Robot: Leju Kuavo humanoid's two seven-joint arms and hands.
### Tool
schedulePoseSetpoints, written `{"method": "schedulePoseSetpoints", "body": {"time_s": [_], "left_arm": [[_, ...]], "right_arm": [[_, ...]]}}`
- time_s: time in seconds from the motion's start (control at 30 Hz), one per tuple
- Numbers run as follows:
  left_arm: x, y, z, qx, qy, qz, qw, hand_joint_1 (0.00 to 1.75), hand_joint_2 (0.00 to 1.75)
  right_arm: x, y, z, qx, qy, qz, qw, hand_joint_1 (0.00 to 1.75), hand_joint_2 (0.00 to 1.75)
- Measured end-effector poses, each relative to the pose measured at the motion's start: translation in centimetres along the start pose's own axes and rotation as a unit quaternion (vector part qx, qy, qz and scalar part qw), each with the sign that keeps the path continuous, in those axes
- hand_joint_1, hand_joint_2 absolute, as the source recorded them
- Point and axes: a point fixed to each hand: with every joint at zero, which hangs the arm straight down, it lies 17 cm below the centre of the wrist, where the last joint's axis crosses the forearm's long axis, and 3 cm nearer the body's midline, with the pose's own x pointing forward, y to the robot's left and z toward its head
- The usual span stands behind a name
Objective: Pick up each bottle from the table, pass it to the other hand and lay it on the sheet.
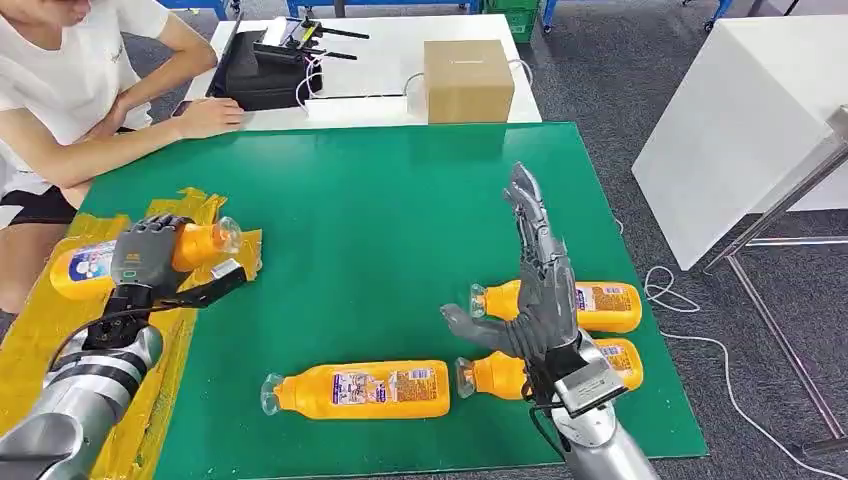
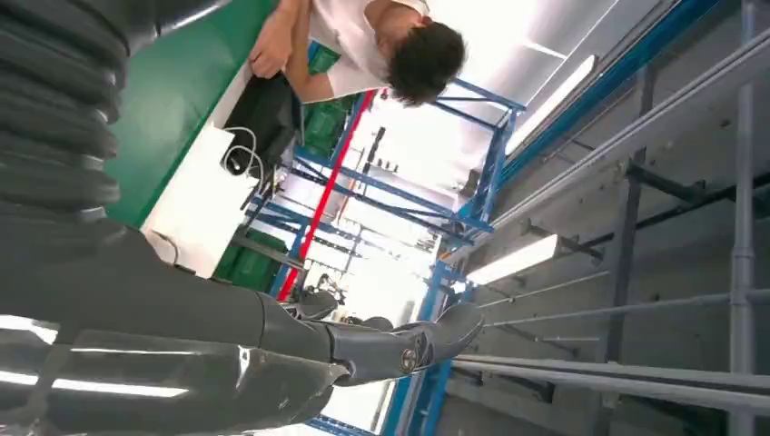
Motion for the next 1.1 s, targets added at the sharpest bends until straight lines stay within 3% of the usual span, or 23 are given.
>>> {"method": "schedulePoseSetpoints", "body": {"time_s": [0.07,0.1,0.13,0.73,0.93,1.03,1.1], "left_arm": [[0.4,-0.8,0.5,-0.010,0.000,0.005,1.000,1.75,1.75],[0.6,-1.2,0.7,-0.015,0.000,0.007,1.000,0.54,1.75],[0.8,-1.5,0.9,-0.019,0.001,0.011,1.000,0.00,1.75],[2.4,-5.2,2.7,-0.080,0.027,0.022,0.996,0.00,1.75],[2.2,-7.2,3.5,-0.133,0.042,0.028,0.990,0.00,1.75],[2.2,-7.6,3.3,-0.152,0.053,0.052,0.986,0.00,1.75],[3.4,-6.9,3.0,-0.128,0.042,0.115,0.984,0.00,1.75]], "right_arm": [[0.0,0.2,0.0,0.001,0.001,-0.002,1.000,0.00,1.75],[-0.1,0.2,0.0,0.002,0.001,-0.002,1.000,0.00,1.75],[-0.1,0.3,0.0,0.002,0.002,-0.003,1.000,0.00,1.75],[-1.1,0.9,0.0,0.008,0.018,-0.008,1.000,0.00,1.75],[-1.4,1.0,0.0,0.006,0.024,-0.011,1.000,0.00,1.75],[-1.7,1.1,-0.1,0.003,0.030,-0.012,0.999,0.00,1.75],[-2.0,1.3,0.0,0.007,0.036,-0.005,0.999,0.00,1.75]]}}
